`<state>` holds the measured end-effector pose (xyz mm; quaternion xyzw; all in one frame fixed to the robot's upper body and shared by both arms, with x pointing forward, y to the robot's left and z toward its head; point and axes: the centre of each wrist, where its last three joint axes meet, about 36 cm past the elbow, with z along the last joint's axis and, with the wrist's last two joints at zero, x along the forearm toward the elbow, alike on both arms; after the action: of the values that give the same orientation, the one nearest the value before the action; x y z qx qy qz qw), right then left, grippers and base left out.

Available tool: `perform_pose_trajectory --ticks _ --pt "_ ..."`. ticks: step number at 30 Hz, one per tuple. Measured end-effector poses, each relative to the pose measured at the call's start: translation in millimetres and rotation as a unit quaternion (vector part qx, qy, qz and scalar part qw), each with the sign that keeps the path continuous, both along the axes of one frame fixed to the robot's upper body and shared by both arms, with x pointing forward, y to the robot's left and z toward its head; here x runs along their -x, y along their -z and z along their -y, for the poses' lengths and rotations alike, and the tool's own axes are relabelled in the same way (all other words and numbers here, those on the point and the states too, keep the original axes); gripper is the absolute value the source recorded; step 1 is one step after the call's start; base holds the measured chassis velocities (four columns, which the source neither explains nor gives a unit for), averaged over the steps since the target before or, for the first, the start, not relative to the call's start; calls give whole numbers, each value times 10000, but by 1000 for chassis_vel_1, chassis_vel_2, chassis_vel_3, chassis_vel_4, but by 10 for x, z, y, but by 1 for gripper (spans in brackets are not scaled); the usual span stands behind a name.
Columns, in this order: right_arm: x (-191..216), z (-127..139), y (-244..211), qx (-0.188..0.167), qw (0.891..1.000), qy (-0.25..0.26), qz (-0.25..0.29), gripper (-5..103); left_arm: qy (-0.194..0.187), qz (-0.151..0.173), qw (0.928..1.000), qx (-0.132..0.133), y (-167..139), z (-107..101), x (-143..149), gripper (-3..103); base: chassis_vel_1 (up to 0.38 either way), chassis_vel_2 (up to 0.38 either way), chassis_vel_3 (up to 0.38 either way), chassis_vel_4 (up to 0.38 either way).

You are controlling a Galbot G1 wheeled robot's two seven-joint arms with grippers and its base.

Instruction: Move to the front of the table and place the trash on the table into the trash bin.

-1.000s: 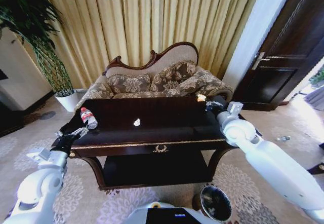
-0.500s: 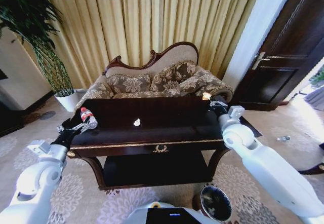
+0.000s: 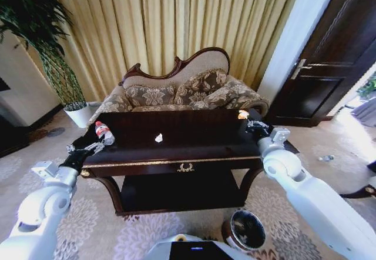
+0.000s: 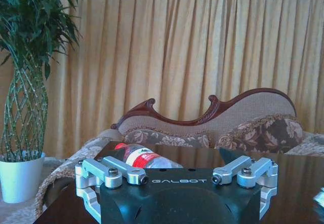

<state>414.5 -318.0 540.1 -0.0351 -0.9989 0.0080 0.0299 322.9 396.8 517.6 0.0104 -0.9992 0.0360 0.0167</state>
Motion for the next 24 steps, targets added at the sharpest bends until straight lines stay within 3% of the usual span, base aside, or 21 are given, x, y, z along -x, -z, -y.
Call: perform_pose_trajectory --ticks 24 --pt "18 35 247 -11 9997 117 -205 0 -3 53 10000 14 23 45 14 100 172 -167 -163 161"
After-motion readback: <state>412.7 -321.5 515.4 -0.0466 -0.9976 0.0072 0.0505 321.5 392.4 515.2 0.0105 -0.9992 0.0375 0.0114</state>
